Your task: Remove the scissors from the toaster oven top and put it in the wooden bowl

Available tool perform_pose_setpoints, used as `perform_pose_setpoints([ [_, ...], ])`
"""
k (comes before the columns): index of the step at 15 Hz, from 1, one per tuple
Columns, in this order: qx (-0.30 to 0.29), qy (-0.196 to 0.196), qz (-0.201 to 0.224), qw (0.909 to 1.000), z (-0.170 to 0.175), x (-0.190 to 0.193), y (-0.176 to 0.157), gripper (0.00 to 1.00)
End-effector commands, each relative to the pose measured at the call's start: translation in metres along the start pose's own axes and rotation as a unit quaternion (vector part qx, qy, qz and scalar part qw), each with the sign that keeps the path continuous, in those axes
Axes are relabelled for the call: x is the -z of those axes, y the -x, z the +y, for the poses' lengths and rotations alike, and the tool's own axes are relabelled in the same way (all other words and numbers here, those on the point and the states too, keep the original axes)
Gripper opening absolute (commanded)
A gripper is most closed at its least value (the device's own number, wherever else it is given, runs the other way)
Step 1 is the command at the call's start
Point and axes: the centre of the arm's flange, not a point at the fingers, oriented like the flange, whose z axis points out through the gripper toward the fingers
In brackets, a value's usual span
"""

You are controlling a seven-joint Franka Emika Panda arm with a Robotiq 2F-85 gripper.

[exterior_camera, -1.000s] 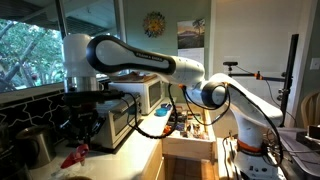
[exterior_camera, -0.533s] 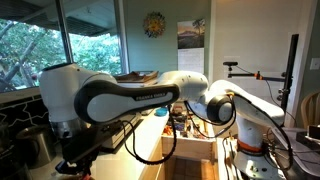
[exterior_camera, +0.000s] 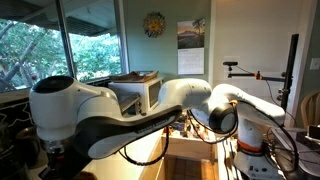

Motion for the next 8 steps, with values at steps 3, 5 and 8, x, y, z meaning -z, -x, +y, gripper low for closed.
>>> perform_pose_setpoints([
  [3, -0.004, -0.051, 0.030, 0.9983, -0.038, -0.002, -0.035, 0.46],
  [5, -0.018, -0.056, 0.030, 0.9978, -0.030, 0.010, -0.037, 0.59],
  [8, -0.078, -0.075, 0.029, 0.9937, 0.010, 0.050, -0.047, 0.83],
])
